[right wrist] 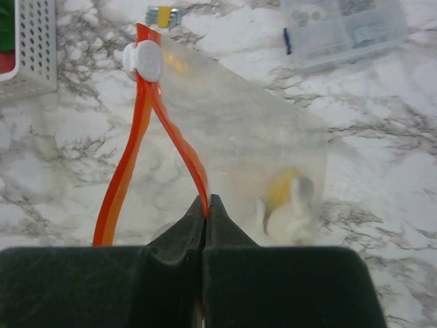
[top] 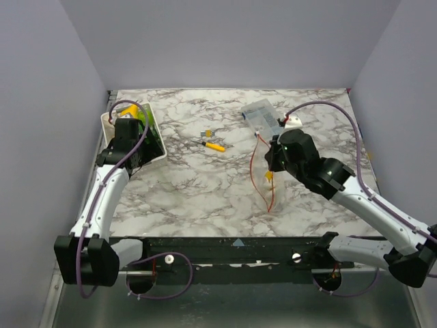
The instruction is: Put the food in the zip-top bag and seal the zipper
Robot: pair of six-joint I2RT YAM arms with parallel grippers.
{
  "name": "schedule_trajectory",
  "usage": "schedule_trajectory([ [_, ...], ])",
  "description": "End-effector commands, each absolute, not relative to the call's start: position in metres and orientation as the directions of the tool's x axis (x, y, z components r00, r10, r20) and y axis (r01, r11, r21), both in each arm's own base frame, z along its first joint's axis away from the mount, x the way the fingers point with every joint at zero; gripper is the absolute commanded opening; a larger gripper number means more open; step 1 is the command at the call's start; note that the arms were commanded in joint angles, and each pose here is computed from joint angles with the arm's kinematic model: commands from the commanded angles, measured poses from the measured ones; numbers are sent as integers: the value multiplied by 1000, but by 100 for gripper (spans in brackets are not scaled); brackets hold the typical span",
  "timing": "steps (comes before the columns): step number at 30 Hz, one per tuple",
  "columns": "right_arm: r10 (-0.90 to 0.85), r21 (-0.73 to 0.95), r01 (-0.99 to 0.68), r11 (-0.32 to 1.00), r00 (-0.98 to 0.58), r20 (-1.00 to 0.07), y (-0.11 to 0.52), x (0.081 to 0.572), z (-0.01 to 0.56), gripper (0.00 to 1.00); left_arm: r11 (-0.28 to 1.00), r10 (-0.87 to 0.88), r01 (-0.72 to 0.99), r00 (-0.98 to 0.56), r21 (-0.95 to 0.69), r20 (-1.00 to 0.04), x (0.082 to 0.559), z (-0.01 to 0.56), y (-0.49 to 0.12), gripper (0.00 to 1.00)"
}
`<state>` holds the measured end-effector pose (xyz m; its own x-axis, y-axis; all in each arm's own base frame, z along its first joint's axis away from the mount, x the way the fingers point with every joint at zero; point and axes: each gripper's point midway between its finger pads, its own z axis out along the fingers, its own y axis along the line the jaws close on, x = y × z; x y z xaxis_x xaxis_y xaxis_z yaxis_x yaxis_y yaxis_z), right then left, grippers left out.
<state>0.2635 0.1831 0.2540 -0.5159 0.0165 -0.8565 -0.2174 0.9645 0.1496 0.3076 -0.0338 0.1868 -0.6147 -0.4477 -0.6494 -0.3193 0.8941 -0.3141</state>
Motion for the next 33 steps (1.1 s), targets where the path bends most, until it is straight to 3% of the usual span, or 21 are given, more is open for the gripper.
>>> schedule_trajectory([
  [1, 42, 280, -348, 895, -559, -828, 231, 263, 245, 1, 907, -405, -361, -599, -219, -691, 332, 176, -7, 77],
  [12, 5, 229, -335, 914, -555, -832, 229, 272, 230, 1, 911, -308, -412, -705, 15, -639, 364, 121, 22, 61],
  [17, 5, 239, -348, 907, -557, -831, 232, 271, 229, 1, 924, -297, -381, -754, 21, -586, 377, 100, 20, 71],
  [29, 17, 247, -352, 903, -543, -839, 230, 269, 235, 1, 916, -326, -400, -788, 31, -523, 381, 65, 24, 73],
  [31, 18, 250, -355, 901, -545, -838, 231, 268, 235, 1, 916, -324, -400, -792, 37, -518, 381, 61, 25, 70],
  [33, 18, 251, -355, 900, -545, -838, 231, 268, 235, 1, 917, -317, -397, -796, 49, -515, 381, 60, 26, 59],
])
